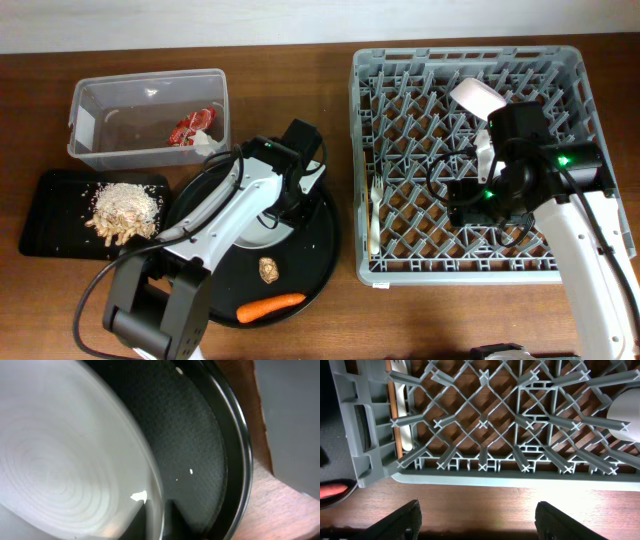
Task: Sort waste into correct bins and load items into the dishwasher rack
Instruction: 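Bring the empty plate back and set it on the round tray, then reach the right gripper to the white plate's rim and grasp it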
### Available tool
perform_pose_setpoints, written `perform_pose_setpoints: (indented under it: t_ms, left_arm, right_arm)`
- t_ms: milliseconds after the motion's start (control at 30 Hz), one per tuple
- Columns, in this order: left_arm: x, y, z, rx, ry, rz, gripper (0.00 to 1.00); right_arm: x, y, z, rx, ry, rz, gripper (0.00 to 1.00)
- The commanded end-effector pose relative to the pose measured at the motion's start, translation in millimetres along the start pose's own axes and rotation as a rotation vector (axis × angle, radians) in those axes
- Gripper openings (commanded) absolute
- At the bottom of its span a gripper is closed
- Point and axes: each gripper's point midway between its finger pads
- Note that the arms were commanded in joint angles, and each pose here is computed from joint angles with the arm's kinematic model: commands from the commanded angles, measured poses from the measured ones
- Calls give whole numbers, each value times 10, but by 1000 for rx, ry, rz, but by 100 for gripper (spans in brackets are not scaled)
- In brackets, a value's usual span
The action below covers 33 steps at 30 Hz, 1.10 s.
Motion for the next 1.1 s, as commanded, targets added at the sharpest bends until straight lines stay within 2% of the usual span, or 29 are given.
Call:
perform_pose_setpoints:
  t_ms: [0, 167, 267, 400, 500, 633, 733, 833, 1067]
  left_arm:
    - [14, 21, 35, 14, 2, 34, 53]
    - [85, 255, 530, 106, -80, 66, 57]
    - [28, 481, 933, 139, -169, 144, 60]
    - [-288, 968, 1335, 181, -231, 345, 63]
    - [-625, 1381, 1524, 203, -244, 551, 77]
    - [-1051, 1826, 1586, 212, -225, 842, 86]
    - [-1140, 1913, 1585, 192, -226, 898, 87]
    - [-1160, 1946, 1586, 188, -231, 913, 87]
    - [-1166, 1947, 1552, 187, -226, 914, 87]
  right_arm:
    - [-9, -13, -2, 1, 1, -12, 77]
    - [-6, -11, -2, 2, -1, -9, 79]
    - [0, 48, -1, 27, -3, -2, 79]
    - [5, 358, 3, 105, -17, 70, 79]
    - [20, 718, 11, 146, -58, 136, 80]
    - [104, 1535, 50, 269, -189, 317, 80]
    - [111, 1962, -39, 319, -223, 410, 81]
    - [107, 2323, -385, 326, -188, 453, 82]
    - [249, 2597, -1303, 282, -97, 386, 76]
Point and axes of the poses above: each gripper's point midway between its finger pads, its own z axis back along the fingers, its own y axis along the line the jaws close on, x = y × z, and after that the axes turned 4 degrees about -z, right-handed
